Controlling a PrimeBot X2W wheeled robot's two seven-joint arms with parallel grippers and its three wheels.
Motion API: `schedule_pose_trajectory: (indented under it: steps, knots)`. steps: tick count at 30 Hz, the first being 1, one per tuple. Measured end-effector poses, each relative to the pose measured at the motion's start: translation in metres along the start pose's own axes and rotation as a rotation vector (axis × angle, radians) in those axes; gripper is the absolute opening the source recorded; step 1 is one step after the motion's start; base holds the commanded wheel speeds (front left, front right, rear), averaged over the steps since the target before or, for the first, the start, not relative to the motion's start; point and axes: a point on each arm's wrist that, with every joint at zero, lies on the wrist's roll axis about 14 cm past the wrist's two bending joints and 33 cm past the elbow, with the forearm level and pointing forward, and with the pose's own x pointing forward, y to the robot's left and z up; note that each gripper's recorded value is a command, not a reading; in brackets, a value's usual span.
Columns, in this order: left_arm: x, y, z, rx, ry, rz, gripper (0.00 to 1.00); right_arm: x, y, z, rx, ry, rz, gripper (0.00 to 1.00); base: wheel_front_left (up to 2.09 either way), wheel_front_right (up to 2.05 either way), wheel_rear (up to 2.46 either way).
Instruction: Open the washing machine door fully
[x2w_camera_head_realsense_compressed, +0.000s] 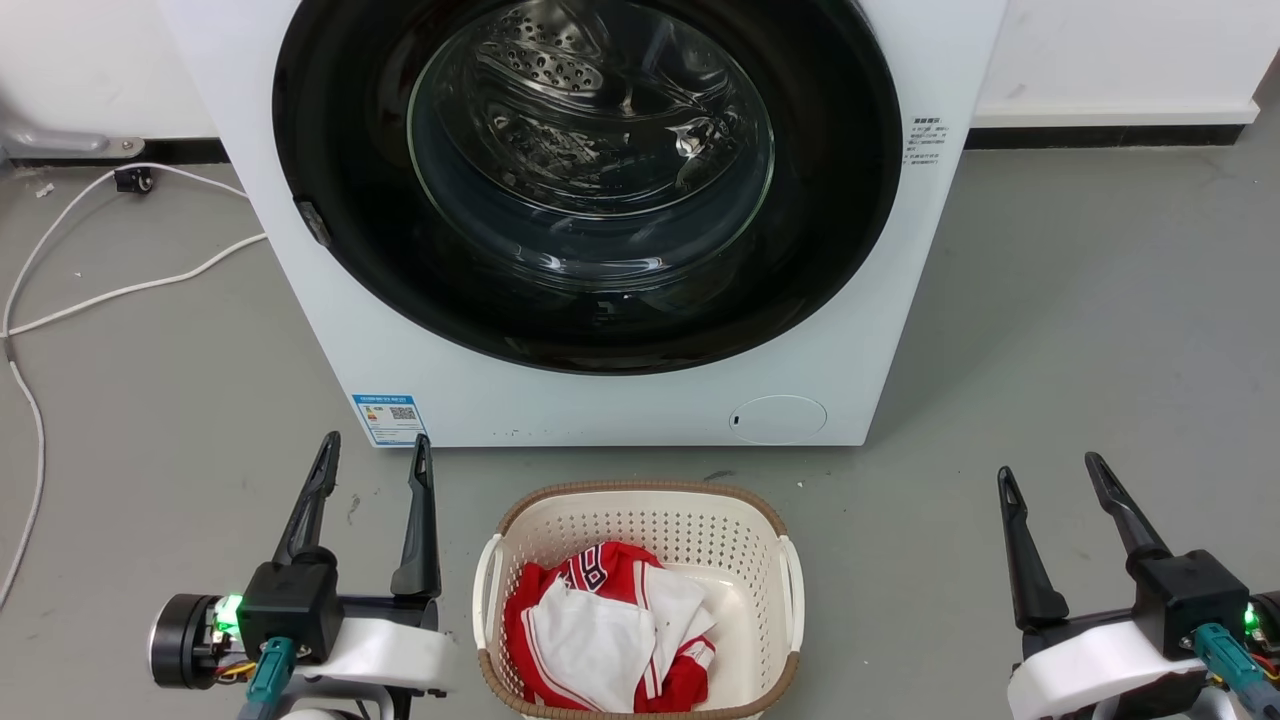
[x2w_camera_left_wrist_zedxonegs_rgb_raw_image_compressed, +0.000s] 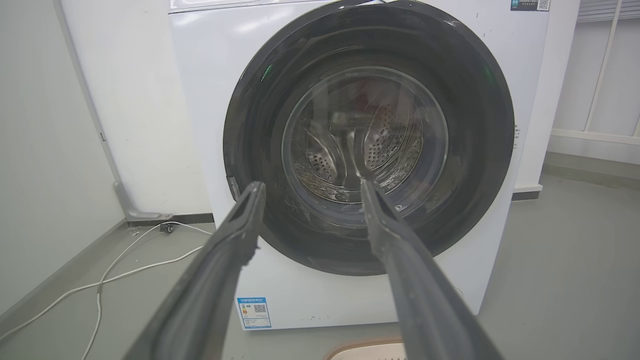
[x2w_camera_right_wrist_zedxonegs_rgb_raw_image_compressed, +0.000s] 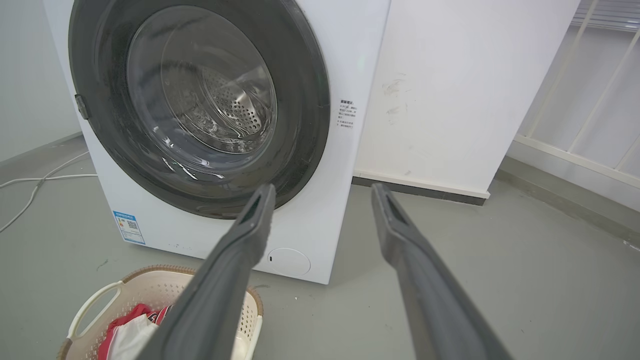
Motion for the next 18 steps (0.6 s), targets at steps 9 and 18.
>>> schedule_pose_trajectory:
  steps: [9, 18]
  knots:
    - [-0.0005, 0.0007, -0.0014, -0.005, 0.004, 0.001, 1.00, -0.0009, -0.0011, -0.0002, 0.015, -0.001, -0.005, 1.00, 0.00, 0.00, 0.00]
    - [-0.0001, 0.0002, -0.0030, -0.018, 0.008, 0.003, 1.00, -0.0012, -0.0016, -0.0024, 0.038, 0.005, -0.008, 0.00, 0.00, 0.00, 0.00]
